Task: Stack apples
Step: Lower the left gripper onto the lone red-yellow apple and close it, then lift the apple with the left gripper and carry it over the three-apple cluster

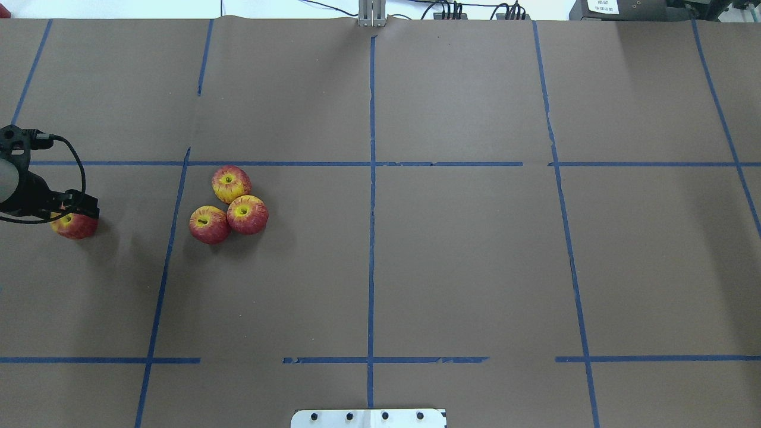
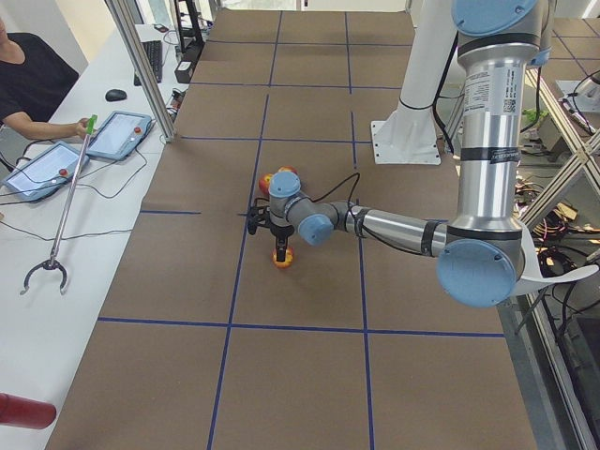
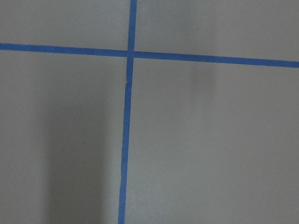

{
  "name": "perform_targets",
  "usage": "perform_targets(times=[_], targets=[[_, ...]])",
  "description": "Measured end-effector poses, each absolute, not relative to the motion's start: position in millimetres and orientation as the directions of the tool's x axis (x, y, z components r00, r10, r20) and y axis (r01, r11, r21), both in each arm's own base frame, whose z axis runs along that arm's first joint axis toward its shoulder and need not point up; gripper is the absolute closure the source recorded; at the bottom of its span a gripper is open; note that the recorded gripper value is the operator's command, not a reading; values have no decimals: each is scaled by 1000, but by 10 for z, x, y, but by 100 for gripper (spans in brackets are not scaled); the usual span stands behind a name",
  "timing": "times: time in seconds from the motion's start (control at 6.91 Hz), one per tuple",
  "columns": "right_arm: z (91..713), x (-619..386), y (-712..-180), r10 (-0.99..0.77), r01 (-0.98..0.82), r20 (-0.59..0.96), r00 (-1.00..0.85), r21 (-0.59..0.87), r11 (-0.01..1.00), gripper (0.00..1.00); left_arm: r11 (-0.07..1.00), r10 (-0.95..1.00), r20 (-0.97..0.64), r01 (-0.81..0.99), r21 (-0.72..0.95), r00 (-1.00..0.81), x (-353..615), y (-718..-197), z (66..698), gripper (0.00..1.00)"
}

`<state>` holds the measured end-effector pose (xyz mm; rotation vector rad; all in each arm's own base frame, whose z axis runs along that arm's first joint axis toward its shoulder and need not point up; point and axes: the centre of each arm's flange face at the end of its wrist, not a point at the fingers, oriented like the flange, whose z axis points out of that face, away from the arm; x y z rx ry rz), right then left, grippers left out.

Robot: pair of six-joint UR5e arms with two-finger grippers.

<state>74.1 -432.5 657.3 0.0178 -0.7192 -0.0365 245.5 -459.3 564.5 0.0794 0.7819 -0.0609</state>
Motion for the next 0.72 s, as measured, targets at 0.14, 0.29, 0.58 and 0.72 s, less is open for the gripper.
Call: perform_targets(times=[0.14,0.29,0.58,0.72], targets=[[6573,741,-4325,-39,27,658,752,29,999,0,996,-29,-698,81,41,715,2476,-4593,5715,0],[6574,741,-4325,-39,27,658,752,29,999,0,996,-33,-693,78,34,721,2489,-4595,5778,7],[6573,741,-4325,-39,27,658,752,29,999,0,997,-35,-689,75,28,724,2502,-4602,5824,89],[6573,741,-4326,-40,27,658,752,30,999,0,997,-34,-690,76,30,723,2506,-4607,5807,100]])
